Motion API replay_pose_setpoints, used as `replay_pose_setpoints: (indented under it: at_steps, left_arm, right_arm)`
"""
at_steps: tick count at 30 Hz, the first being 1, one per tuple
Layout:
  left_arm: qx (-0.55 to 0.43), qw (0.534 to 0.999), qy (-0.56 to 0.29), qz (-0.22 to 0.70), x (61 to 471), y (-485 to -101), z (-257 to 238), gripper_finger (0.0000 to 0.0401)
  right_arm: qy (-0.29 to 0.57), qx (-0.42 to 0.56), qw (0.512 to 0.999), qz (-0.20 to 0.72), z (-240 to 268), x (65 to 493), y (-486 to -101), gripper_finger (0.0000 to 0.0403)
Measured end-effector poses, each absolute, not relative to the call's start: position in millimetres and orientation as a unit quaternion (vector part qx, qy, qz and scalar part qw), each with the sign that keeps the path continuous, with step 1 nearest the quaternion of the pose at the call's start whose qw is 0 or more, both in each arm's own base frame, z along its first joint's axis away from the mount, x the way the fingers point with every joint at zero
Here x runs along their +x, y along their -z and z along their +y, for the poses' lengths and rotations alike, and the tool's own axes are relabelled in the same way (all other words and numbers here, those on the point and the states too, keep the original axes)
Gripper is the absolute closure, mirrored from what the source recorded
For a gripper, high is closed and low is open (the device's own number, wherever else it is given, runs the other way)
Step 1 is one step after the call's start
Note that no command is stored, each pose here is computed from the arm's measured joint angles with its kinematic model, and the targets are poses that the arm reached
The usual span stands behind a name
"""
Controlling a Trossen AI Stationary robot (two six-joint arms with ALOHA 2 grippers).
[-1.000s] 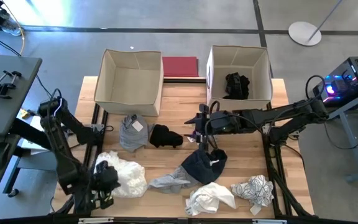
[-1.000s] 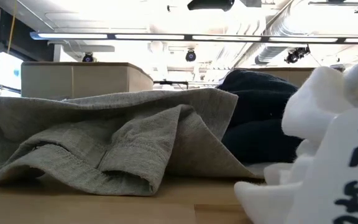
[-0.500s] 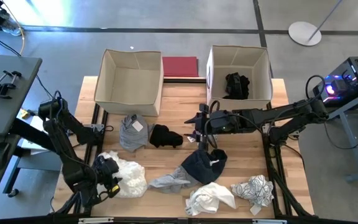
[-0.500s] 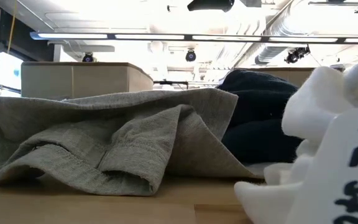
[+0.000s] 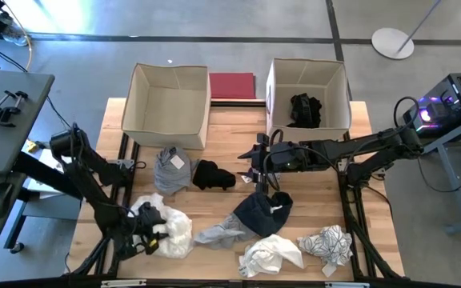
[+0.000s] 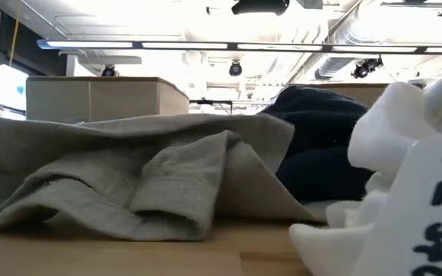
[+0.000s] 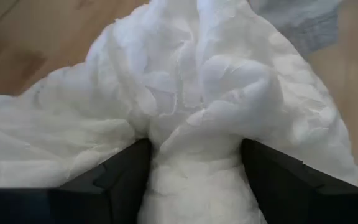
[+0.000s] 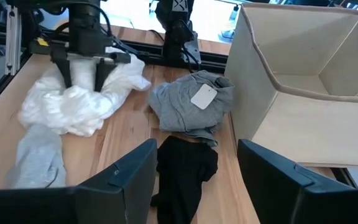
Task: Sort clothes
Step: Put the white dress into the right laundry organizer
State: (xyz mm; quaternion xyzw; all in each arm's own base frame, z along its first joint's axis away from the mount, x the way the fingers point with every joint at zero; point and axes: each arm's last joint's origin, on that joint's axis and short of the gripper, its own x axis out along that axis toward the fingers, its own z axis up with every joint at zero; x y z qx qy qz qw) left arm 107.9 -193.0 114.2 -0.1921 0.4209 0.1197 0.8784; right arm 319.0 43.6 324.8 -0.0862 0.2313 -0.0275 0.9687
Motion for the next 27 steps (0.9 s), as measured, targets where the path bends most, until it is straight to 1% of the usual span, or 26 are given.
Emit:
replay_pose_setpoints:
  at_steps: [2,4,6,10,11,13,15,18,20,23,27]
  left_arm:
    - [-0.158,0.883,-0.115,0.426,110,-110,-195,0.019]
    - [-0.133,0.886,-0.111,0.431,112,-108,-196,0.0223]
    - [-0.116,0.887,-0.108,0.434,115,-107,-198,0.0265]
    - [-0.101,0.89,-0.1,0.434,119,-111,-201,0.0367]
    - [-0.101,0.892,-0.098,0.43,120,-113,-201,0.038]
    - [-0.099,0.902,-0.092,0.41,122,-122,-205,0.0383]
    - [-0.073,0.921,-0.083,0.374,126,-134,-209,0.038]
    - [-0.023,0.955,-0.076,0.284,135,-168,-218,0.039]
    - [0.032,0.97,-0.088,0.223,139,-191,-220,0.0395]
    - [0.103,0.978,-0.109,0.144,142,-232,-223,0.0394]
    - [0.199,0.964,-0.145,0.095,143,-271,-221,0.0393]
  right_arm:
    - [0.027,-0.086,0.968,0.232,44,319,-325,0.0192]
    - [0.028,-0.084,0.968,0.233,44,319,-324,0.0192]
    - [0.028,-0.084,0.968,0.233,44,319,-324,0.0192]
    - [0.028,-0.082,0.969,0.233,44,319,-324,0.0192]
    - [0.029,-0.079,0.969,0.233,44,319,-324,0.0192]
    - [0.029,-0.078,0.969,0.233,44,319,-324,0.0192]
    - [0.03,-0.074,0.969,0.233,44,319,-325,0.0192]
    - [0.031,-0.07,0.97,0.232,44,319,-325,0.0192]
    - [0.031,-0.07,0.97,0.229,44,319,-325,0.0192]
    - [0.031,-0.069,0.971,0.228,44,319,-325,0.0192]
    - [0.031,-0.069,0.971,0.226,44,319,-326,0.0192]
